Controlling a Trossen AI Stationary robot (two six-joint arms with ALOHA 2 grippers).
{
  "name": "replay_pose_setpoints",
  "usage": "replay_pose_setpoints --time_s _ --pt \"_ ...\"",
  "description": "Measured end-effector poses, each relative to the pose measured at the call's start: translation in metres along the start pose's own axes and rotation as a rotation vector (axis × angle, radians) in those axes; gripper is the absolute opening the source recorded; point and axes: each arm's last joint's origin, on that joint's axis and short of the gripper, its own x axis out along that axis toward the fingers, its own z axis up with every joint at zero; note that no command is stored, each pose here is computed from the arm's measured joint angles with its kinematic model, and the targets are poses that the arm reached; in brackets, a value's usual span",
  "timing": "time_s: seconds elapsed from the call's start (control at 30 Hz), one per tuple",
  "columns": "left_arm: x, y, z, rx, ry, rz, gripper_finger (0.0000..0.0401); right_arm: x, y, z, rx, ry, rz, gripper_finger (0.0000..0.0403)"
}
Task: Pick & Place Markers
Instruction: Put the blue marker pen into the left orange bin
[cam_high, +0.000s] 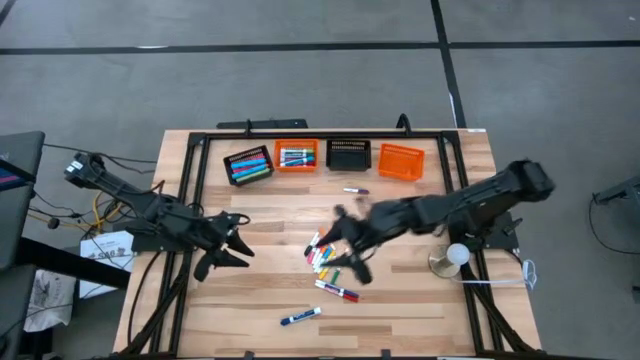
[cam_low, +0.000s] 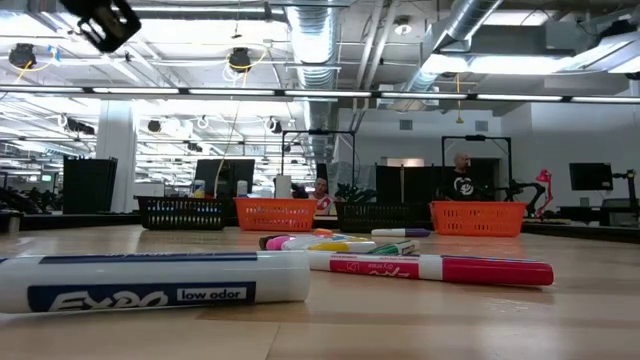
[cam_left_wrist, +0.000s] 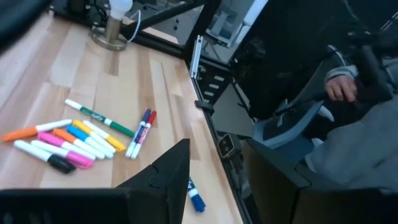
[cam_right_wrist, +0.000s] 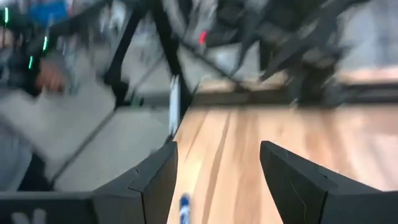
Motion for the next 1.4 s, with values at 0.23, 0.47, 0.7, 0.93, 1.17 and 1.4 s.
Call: replay_pose_setpoints --time_s 0.23,0.47,0.7,0.93,1.17,1.4 --pt "-0.007 0.011 -0.017 0.002 -0.024 0.034 0.0149 0.058 0.020 0.012 -0.085 0.219 0.058 0.0218" --pt "-0.008 0.016 -0.028 0.048 -0.002 0.037 0.0149 0.098 0.033 0.013 -0.104 0.326 0.094 0.0218" --pt "-0.007 0.017 -0.033 0.056 0.026 0.011 0.0149 0.125 0.038 0.000 -0.093 0.419 0.142 0.0218" --pt "-0.006 0.018 -0.035 0.052 0.032 0.005 0.0149 0.135 0.038 -0.015 -0.071 0.490 0.199 0.0218" --pt "-0.006 0.018 -0.035 0.054 0.029 0.003 0.0149 0.134 0.038 -0.016 -0.086 0.510 0.202 0.0218" --pt "-0.006 0.018 -0.035 0.054 0.027 0.003 0.0149 0.158 0.041 -0.049 -0.128 0.571 0.222 0.0218"
